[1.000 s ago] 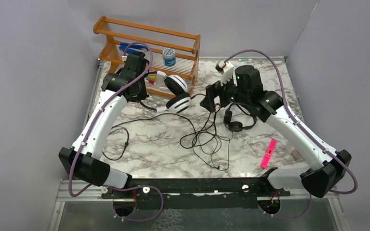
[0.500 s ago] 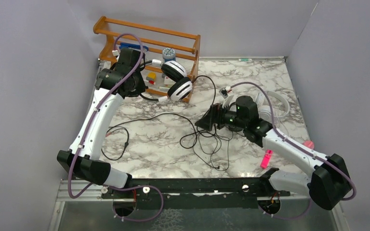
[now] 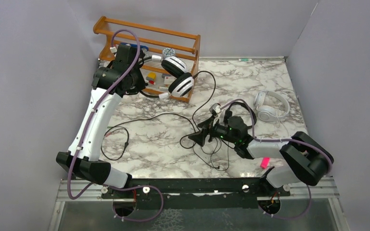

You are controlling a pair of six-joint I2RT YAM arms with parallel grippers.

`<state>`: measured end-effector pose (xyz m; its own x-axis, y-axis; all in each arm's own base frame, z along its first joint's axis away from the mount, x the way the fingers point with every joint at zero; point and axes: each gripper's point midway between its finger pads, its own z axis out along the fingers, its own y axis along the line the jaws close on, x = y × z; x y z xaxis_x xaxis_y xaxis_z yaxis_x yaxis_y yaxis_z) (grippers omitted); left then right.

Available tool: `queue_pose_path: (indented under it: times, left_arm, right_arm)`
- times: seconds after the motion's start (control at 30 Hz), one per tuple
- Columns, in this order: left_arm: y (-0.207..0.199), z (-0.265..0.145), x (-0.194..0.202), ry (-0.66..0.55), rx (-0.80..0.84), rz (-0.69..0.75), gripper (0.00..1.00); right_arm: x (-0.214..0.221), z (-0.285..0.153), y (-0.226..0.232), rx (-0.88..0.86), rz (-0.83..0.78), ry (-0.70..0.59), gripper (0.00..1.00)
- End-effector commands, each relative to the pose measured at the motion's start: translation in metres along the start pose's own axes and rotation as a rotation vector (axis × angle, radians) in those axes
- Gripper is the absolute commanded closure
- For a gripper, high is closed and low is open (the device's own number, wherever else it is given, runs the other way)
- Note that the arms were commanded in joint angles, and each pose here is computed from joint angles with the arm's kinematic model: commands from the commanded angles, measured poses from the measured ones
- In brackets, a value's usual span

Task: Wrap the headphones
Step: Wrap the headphones cable around the headphones.

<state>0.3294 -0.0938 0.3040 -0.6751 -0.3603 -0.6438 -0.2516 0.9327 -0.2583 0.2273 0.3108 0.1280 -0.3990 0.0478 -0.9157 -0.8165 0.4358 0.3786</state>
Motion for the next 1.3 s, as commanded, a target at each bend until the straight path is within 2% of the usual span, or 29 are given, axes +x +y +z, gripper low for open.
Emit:
queue_pose_path:
  times: [0.0, 0.17, 0.33, 0.47, 0.53, 0.57, 0.6, 0.63, 0.83, 0.97, 1.03, 1.1, 1.27]
  left_arm:
    - [-0.019, -0.024, -0.024, -0.072, 0.104, -0.046, 1.0]
    - [-0.02, -0.028, -0.025, -0.068, 0.117, -0.036, 1.0]
    - [-0.024, -0.03, -0.027, -0.066, 0.134, -0.036, 1.0]
    - [-0.023, -0.03, -0.028, -0.072, 0.129, -0.028, 1.0]
    - [-0.022, -0.03, -0.03, -0.08, 0.126, -0.026, 1.0]
    - [-0.023, -0.03, -0.032, -0.082, 0.128, -0.023, 1.0]
    - [-0.024, -0.03, -0.034, -0.087, 0.129, -0.02, 1.0]
    - [-0.023, -0.029, -0.036, -0.091, 0.126, -0.016, 1.0]
    - [-0.012, -0.007, -0.058, -0.147, 0.09, -0.006, 1.0]
    - [0.017, 0.008, -0.073, -0.226, -0.049, -0.08, 1.0]
    - [0.022, 0.011, -0.074, -0.246, -0.044, -0.126, 1.0]
    - [0.021, 0.014, -0.068, -0.264, -0.02, -0.16, 1.0]
    - [0.038, 0.024, -0.044, -0.282, -0.038, -0.229, 1.0]
  right_arm:
    - [-0.03, 0.011, -0.021, 0.064, -0.215, -0.155, 0.08]
    - [-0.019, 0.016, -0.036, 0.104, -0.258, -0.159, 0.09]
    - [-0.001, 0.015, -0.066, 0.227, -0.247, -0.154, 0.09]
    - [0.01, 0.015, -0.066, 0.216, -0.236, -0.124, 0.18]
    - [0.013, 0.011, -0.067, 0.233, -0.205, -0.122, 0.33]
    - [0.014, 0.009, -0.071, 0.26, -0.186, -0.111, 0.55]
    - [0.016, 0.006, -0.076, 0.305, -0.154, -0.081, 0.87]
    - [0.014, 0.003, -0.08, 0.348, -0.115, -0.054, 0.98]
    - [-0.014, -0.031, -0.037, 0.34, -0.007, 0.184, 1.0]
    - [-0.043, -0.048, 0.011, 0.189, -0.013, 0.329, 1.0]
    - [-0.05, -0.053, 0.04, 0.076, 0.026, 0.421, 1.0]
    - [-0.079, -0.052, 0.063, 0.016, 0.068, 0.413, 1.0]
    - [-0.174, -0.041, 0.111, -0.083, 0.127, 0.241, 1.0]
